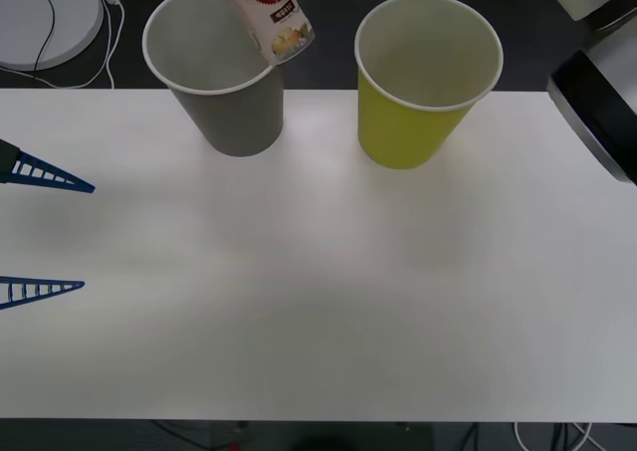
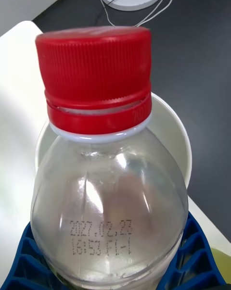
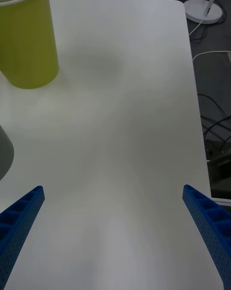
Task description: Put the can into the green bin and the plastic bottle into the gray bin
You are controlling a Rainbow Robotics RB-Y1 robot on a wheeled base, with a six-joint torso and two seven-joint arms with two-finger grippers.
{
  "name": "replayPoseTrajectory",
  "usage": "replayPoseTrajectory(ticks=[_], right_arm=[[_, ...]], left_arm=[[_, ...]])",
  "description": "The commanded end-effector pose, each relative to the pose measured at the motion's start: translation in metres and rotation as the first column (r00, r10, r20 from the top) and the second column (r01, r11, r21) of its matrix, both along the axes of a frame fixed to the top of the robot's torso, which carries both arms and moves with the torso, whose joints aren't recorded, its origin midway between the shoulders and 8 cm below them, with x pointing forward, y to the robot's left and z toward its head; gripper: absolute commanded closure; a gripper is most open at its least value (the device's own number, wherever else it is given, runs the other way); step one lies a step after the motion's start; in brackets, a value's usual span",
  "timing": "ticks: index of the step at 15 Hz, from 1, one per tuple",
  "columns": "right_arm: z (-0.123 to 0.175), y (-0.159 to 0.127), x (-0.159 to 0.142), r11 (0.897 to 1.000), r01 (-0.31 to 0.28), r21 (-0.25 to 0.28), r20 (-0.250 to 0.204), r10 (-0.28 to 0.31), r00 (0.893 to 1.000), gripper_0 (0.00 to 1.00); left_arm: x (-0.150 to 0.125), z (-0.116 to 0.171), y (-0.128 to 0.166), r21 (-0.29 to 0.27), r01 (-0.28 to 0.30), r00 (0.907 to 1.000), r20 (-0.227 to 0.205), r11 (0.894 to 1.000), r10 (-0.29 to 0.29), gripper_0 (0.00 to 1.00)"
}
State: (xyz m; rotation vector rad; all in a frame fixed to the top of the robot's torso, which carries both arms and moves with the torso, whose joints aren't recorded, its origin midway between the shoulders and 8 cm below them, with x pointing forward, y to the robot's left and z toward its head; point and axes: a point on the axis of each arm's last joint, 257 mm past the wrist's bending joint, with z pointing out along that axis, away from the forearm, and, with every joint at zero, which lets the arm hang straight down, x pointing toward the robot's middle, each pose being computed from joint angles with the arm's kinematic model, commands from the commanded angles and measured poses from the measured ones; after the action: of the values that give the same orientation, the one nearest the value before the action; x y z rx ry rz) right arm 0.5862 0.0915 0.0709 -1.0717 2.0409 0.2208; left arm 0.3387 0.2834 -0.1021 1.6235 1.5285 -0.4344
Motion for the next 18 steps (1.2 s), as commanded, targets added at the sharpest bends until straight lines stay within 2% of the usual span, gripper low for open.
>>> replayPoseTrajectory(ticks=[1,5,10,18], right_arm=[[0.002,0.005,0.002,0.999,0.025,-0.023,-0.007,-0.025,1.000,1.00],[0.001,0.013,0.003,0.997,0.054,-0.049,-0.022,-0.055,0.998,1.00],[-0.001,0.020,0.003,0.993,0.084,-0.081,-0.017,-0.085,0.996,1.00],[0.006,0.044,0.006,0.996,0.081,-0.048,0.025,-0.079,0.997,1.00]], left_arm=[[0.000,0.000,0.000,0.000,0.000,1.0000,0.000,1.000,0.000,0.00],[0.000,0.000,0.000,0.000,0.000,1.0000,0.000,1.000,0.000,0.00],[0.000,0.000,0.000,0.000,0.000,1.0000,0.000,1.000,0.000,0.00],[0.000,0.000,0.000,0.000,0.000,1.0000,0.000,1.000,0.000,0.00]])
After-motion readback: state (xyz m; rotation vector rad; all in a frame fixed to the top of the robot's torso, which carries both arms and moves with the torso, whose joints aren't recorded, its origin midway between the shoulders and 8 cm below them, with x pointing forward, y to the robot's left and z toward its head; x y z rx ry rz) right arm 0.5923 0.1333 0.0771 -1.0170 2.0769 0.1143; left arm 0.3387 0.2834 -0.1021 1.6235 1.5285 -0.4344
